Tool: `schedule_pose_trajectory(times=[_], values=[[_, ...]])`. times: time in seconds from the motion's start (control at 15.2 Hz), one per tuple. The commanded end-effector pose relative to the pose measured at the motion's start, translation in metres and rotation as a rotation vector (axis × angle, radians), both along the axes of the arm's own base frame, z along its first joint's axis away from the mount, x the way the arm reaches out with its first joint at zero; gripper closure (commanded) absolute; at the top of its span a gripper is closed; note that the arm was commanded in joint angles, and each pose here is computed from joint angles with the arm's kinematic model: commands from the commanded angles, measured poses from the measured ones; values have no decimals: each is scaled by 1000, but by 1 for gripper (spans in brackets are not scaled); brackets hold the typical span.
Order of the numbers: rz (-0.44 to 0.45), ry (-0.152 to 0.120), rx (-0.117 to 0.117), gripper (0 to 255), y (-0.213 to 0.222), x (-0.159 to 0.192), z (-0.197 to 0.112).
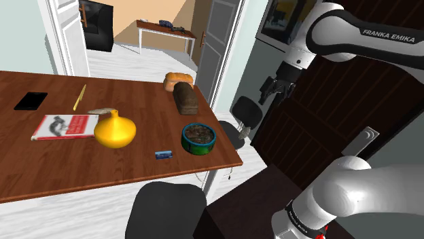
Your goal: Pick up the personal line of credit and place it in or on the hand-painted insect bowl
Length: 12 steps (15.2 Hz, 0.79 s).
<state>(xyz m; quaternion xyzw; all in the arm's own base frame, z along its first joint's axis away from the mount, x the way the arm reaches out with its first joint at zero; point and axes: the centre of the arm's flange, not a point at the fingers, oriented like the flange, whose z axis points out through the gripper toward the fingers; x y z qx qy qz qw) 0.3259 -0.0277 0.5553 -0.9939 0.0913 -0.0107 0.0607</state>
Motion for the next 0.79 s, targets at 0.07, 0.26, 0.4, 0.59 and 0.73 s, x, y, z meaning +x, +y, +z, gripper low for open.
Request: schedule_pose_trajectory(times=[0.07, 0.26, 0.4, 0.59, 0.73], values=[[33, 11, -10, 0, 3, 14, -6], [132, 44, -41, 0, 16, 55, -23], [199, 66, -61, 0, 26, 81, -36], [298, 100, -92, 0, 44, 118, -57], [364, 122, -112, 0, 57, 142, -72]])
